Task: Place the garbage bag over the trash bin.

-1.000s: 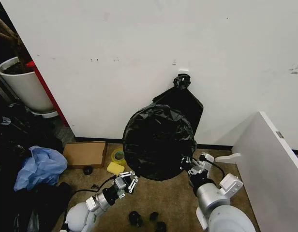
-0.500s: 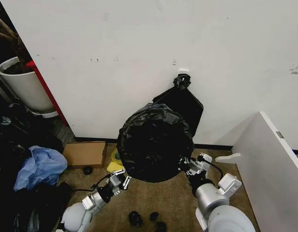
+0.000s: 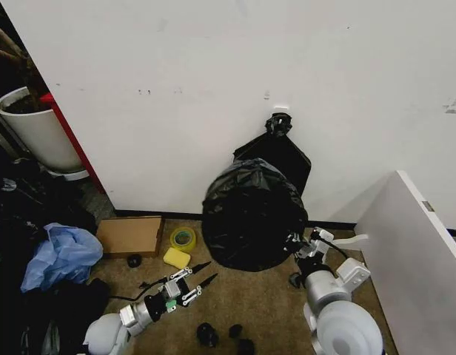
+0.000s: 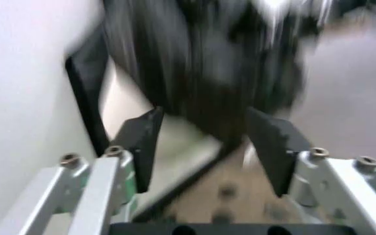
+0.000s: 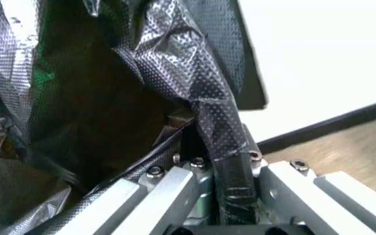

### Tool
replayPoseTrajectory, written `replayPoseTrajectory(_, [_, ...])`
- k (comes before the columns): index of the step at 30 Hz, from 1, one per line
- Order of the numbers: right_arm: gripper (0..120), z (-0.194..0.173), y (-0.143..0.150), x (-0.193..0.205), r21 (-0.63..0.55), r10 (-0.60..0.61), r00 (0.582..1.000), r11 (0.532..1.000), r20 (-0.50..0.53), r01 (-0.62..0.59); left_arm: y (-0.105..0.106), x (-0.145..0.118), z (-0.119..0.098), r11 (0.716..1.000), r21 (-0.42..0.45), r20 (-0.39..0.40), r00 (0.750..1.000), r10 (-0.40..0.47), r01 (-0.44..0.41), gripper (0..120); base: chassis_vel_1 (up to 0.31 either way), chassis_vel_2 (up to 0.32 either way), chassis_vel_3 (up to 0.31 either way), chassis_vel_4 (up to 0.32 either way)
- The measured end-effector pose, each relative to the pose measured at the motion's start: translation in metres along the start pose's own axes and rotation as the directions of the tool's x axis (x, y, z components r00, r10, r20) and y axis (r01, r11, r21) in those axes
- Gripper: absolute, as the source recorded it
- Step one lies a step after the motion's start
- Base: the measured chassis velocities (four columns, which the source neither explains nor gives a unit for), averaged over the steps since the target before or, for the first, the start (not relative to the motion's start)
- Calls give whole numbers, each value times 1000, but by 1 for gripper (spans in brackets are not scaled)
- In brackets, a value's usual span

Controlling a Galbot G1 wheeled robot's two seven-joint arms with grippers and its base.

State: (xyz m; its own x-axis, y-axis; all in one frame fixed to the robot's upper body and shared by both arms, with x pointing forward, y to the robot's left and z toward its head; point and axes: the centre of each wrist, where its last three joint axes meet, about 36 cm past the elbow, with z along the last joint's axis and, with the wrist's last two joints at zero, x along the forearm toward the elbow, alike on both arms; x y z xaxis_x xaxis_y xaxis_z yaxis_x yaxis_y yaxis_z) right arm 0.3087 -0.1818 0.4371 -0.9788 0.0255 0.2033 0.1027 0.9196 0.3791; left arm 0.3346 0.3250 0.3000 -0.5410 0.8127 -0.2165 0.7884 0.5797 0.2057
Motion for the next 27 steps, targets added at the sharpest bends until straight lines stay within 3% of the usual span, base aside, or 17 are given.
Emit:
replayPoseTrajectory(1, [0, 6, -3, -2, 52, 33, 999, 998, 18, -34, -4, -6, -14, 1000, 21, 48, 999, 12, -13, 63, 0, 0, 0, 0])
replayPoseTrajectory(2, [0, 6, -3, -2, 52, 33, 999, 998, 18, -34, -4, -6, -14, 1000, 21, 48, 999, 12, -13, 63, 0, 0, 0, 0])
replayPoseTrajectory(4, [0, 16, -5, -1, 137, 88, 995, 986, 54, -95, -10, -16, -43, 998, 35, 97, 994, 47, -51, 68, 0, 0, 0, 0])
replayPoseTrajectory(7, [0, 27, -3, 0, 238, 133, 986, 959, 100, -153, -28, -20, -70, 998, 53, 85, 996, 28, -33, 56, 0, 0, 0, 0])
replayPoseTrajectory(8, [0, 31, 2, 2, 274, 144, 983, 947, 111, -169, -38, -23, -81, 999, 46, 53, 998, -19, 17, 51, 0, 0, 0, 0])
replayPoseTrajectory(11, [0, 37, 14, 11, 307, 152, 982, 935, 108, -179, -60, -37, -87, 992, -3, -34, 992, -124, 124, 39, 0, 0, 0, 0])
replayPoseTrajectory(12, [0, 37, 14, 11, 307, 152, 982, 935, 108, -179, -60, -37, -87, 992, -3, -34, 992, -124, 124, 39, 0, 0, 0, 0])
replayPoseTrajectory(15, [0, 38, 25, 23, 323, 154, 985, 931, 81, -172, -94, -61, -84, 970, -21, -114, 963, -242, 242, 26, 0, 0, 0, 0])
replayPoseTrajectory(17, [0, 39, 29, 27, 333, 156, 985, 928, 67, -170, -107, -73, -83, 965, -6, -164, 951, -260, 263, 18, 0, 0, 0, 0])
replayPoseTrajectory(23, [0, 41, 36, 35, 358, 150, 988, 922, 27, -150, -97, -82, -87, 972, -32, -240, 942, -235, 234, 0, 0, 0, 0, 0])
replayPoseTrajectory(27, [0, 44, 41, 38, 358, 138, 990, 925, 2, -129, -88, -93, -104, 974, -13, -320, 922, -220, 228, 0, 0, 0, 0, 0])
